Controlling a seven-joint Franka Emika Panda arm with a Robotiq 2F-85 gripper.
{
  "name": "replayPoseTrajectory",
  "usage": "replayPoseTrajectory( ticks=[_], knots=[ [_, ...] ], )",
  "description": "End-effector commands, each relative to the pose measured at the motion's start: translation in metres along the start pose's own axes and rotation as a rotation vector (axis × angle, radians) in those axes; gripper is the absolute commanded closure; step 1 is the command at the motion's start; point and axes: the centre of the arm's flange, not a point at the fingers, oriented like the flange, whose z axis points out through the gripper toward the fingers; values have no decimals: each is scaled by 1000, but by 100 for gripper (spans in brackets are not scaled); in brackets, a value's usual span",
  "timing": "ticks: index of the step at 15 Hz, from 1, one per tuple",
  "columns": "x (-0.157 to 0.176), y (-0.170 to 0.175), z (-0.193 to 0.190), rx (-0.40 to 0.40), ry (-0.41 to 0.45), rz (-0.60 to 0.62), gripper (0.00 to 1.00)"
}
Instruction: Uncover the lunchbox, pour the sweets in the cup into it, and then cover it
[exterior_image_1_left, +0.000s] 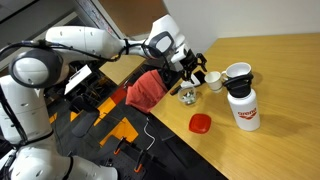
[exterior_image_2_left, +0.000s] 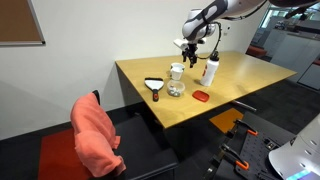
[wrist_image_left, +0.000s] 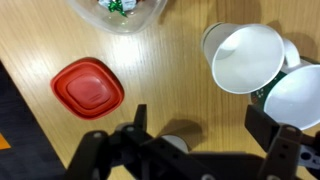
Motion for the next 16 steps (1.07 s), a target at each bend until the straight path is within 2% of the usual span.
replayPoseTrajectory(
  ticks=[1,5,9,12,13,16],
  knots=[
    [20,67,-15,-26,-20,-45,0],
    [40,104,14,-1,-41,-103,0],
    [61,128,59,78,-46,-266,0],
    [76,145,73,160,-55,-380,0],
    [67,129,71,113,-21,-324,0],
    [72,132,75,113,-16,-331,0]
  ],
)
